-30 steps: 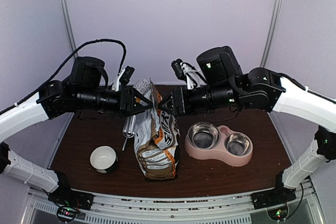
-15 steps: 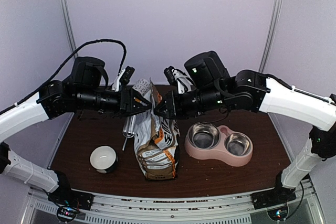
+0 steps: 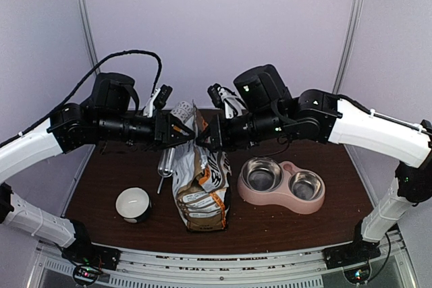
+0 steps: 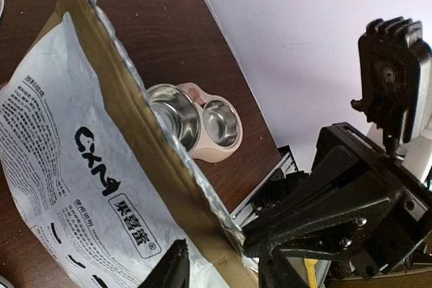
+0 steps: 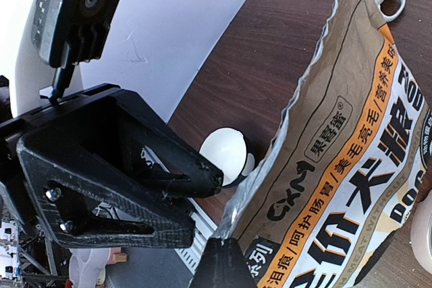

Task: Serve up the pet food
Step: Open the seal of the pet food bag.

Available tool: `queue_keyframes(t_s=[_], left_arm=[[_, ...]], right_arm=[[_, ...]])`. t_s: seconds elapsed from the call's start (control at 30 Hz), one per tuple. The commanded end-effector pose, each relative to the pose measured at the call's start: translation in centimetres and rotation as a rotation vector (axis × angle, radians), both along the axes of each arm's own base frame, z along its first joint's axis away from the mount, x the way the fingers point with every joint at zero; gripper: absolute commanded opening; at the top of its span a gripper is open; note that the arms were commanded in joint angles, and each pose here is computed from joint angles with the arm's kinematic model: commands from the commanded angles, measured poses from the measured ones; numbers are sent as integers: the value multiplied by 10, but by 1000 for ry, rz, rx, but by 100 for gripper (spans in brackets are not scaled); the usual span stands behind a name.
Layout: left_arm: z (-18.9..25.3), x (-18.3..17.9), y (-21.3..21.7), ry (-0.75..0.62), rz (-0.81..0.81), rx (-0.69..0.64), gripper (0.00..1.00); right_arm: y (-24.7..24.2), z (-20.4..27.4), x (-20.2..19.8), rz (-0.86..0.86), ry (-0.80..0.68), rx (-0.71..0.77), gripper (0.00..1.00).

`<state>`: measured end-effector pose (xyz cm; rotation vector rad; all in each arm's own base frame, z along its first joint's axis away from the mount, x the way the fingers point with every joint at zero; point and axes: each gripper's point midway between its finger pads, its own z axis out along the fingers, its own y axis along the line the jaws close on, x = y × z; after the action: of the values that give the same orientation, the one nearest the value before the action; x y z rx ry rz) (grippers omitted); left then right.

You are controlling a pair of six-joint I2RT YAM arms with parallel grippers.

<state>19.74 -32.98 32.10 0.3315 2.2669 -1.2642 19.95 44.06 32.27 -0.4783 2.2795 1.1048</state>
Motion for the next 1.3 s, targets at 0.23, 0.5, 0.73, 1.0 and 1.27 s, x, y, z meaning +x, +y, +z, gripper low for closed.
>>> queue_keyframes(t_s=[0.23,0.5,0.73,1.0,1.27], left_arm=[[15,24,0,-18,67,-62,40],[11,28,-9,3,38,-56,35],[6,27,-8,23,41,-46,25],[-5,22,-5,52,41,-35,25],[-11,19,1,62,49,-29,26]], right_arm=[[4,9,-2,30,-6,72,0],[3,11,-2,32,-12,75,0],[2,11,-1,28,-17,73,0],[-1,12,3,12,-17,71,0],[-2,11,5,5,-13,71,0]])
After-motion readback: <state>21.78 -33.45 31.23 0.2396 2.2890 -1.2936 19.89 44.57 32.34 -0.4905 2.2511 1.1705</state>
